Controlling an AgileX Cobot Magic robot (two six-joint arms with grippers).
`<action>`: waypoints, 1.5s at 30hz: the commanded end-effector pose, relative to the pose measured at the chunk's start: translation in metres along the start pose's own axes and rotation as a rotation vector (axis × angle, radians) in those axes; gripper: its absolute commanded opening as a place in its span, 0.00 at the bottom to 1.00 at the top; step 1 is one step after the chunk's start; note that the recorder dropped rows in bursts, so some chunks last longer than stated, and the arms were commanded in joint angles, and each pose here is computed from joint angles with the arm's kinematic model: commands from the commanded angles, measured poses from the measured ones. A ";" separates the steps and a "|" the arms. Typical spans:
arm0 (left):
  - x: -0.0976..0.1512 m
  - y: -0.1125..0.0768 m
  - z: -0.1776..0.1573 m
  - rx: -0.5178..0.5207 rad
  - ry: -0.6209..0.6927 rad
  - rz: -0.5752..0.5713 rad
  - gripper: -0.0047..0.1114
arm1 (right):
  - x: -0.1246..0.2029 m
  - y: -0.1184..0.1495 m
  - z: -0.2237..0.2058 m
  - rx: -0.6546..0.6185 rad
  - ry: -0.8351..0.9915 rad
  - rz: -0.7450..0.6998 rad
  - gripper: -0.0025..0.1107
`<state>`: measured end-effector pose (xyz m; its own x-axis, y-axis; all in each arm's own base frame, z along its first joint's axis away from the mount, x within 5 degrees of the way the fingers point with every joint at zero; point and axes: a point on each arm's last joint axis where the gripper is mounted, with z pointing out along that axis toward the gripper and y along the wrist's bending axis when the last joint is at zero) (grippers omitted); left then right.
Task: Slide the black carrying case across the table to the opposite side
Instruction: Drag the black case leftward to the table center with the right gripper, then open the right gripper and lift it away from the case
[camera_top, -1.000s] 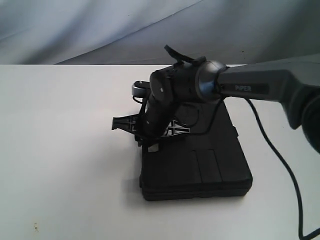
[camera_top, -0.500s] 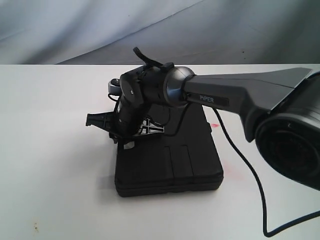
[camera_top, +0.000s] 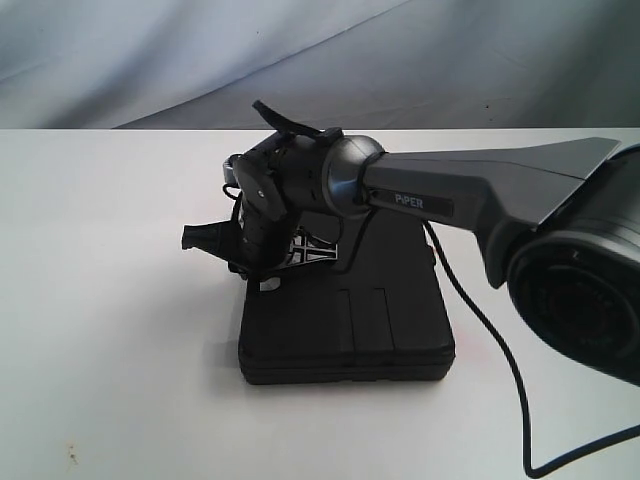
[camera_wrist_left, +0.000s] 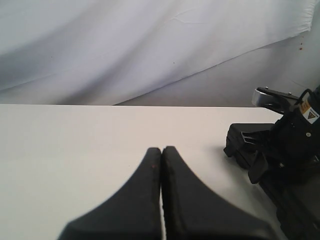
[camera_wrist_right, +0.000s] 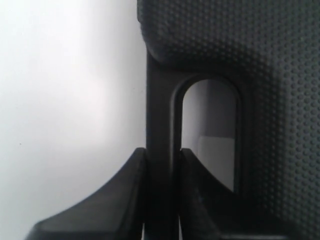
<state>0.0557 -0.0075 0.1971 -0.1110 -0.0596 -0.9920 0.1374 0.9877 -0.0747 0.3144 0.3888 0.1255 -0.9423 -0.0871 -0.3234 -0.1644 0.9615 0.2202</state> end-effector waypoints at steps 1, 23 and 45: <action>0.001 0.000 0.000 0.008 0.000 -0.003 0.04 | -0.006 -0.001 -0.004 0.006 -0.029 -0.013 0.02; 0.001 0.000 0.000 0.008 0.000 -0.003 0.04 | -0.011 -0.005 -0.016 0.056 -0.060 -0.086 0.29; 0.001 0.000 0.000 0.008 0.000 -0.003 0.04 | -0.037 0.037 -0.183 0.027 -0.592 -0.848 0.02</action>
<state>0.0557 -0.0075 0.1971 -0.1110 -0.0596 -0.9920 0.1374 0.9877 -0.0747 0.2974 0.3789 0.2906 -0.3302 -0.5903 -0.7366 -0.6329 0.7174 -0.2912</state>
